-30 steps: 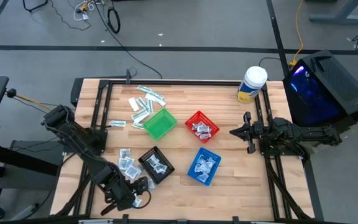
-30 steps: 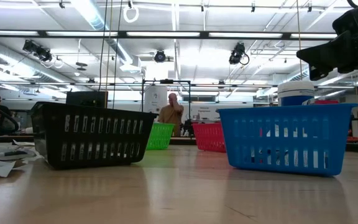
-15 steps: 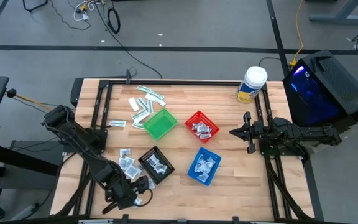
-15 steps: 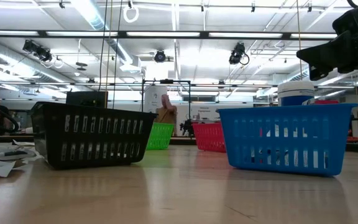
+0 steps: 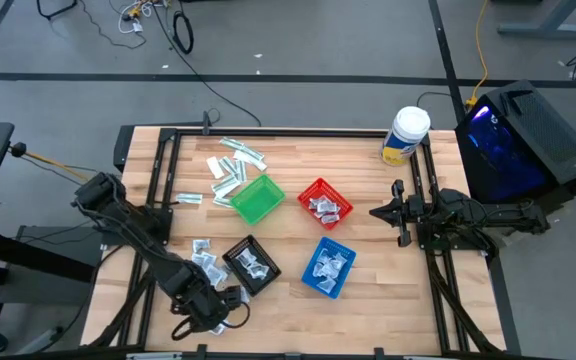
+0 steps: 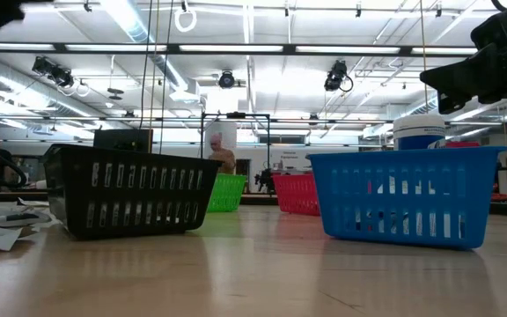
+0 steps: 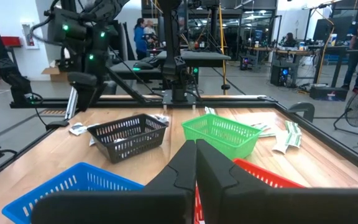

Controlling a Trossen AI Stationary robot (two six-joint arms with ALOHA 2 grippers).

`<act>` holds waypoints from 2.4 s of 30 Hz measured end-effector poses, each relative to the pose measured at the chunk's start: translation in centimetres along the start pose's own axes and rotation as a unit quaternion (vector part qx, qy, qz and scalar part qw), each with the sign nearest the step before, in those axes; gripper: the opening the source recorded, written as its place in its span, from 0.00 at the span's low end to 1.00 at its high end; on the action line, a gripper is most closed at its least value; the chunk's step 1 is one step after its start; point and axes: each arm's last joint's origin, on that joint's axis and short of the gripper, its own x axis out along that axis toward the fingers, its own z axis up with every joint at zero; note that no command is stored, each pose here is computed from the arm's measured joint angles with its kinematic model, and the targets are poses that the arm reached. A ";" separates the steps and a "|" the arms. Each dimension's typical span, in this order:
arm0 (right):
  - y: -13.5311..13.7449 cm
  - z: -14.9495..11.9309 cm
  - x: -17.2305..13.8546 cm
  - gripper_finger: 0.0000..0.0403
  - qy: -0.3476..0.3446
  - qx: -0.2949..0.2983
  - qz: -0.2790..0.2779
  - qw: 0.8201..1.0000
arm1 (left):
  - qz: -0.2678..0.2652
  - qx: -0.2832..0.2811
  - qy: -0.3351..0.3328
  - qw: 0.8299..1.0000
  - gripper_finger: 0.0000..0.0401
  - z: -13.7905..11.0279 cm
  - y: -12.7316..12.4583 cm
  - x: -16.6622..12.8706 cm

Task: Pick & Place First Aid Supplies
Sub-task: Put the black towelette pack into the black bin

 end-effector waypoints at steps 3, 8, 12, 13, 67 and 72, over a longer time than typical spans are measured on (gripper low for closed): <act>0.0 0.0 0.0 0.03 0.000 0.000 0.000 1.000 | -0.016 0.020 0.014 1.000 0.97 0.1 -0.3 1.1; 0.0 0.0 0.0 0.03 0.000 0.000 0.000 1.000 | -0.036 0.063 0.026 0.997 0.97 0.7 -1.1 2.4; 0.0 0.0 0.0 0.03 0.000 0.000 0.000 1.000 | -0.048 0.105 0.033 0.993 0.97 1.4 -2.2 3.1; 0.0 0.0 0.0 0.03 0.000 0.000 0.000 1.000 | -0.050 0.116 0.033 0.991 0.97 1.6 -2.4 3.2; 0.0 0.0 0.0 0.03 0.000 0.000 0.000 1.000 | -0.082 0.082 0.079 0.990 0.84 -0.5 -2.7 6.0; 0.0 0.0 0.0 0.03 0.000 0.000 0.000 1.000 | -0.084 0.082 0.080 0.990 0.75 -0.5 -2.7 6.0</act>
